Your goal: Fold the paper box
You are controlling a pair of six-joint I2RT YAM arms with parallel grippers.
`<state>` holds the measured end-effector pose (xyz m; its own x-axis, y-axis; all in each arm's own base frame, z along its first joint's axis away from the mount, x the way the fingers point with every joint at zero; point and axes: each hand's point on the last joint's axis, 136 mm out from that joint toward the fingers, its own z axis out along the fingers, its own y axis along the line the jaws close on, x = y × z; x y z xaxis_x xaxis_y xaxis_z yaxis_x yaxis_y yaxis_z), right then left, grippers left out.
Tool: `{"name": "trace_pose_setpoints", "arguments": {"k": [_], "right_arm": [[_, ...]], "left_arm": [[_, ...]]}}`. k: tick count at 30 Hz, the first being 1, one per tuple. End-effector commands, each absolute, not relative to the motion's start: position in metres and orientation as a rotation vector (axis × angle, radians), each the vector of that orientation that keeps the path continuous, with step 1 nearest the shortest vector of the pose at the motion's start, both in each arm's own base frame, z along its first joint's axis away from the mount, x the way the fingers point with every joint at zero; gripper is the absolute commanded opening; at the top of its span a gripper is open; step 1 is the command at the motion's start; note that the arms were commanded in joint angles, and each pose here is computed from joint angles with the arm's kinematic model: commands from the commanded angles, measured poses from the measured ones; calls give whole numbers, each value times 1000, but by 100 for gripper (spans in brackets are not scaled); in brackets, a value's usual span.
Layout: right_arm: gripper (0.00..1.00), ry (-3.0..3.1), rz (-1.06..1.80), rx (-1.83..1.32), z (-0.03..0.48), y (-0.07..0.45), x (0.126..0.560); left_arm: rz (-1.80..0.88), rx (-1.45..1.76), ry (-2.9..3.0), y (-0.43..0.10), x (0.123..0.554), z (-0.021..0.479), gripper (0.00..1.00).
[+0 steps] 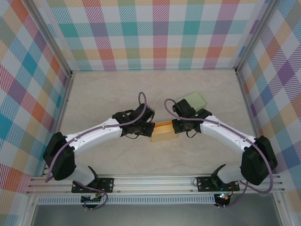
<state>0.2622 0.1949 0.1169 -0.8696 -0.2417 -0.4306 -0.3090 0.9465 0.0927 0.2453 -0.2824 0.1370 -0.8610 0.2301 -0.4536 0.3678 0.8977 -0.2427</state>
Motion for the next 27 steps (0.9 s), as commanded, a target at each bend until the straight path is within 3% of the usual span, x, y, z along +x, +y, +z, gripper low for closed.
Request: {"name": "trace_pose_setpoints", "arguments": {"k": [1, 27], "right_arm": [[12, 2722, 280, -470, 106, 208, 248], [12, 2729, 271, -474, 103, 207, 247]], "left_arm": [[-631, 452, 2569, -311, 249, 160, 2], [-640, 451, 2550, -312, 251, 173, 3]]}}
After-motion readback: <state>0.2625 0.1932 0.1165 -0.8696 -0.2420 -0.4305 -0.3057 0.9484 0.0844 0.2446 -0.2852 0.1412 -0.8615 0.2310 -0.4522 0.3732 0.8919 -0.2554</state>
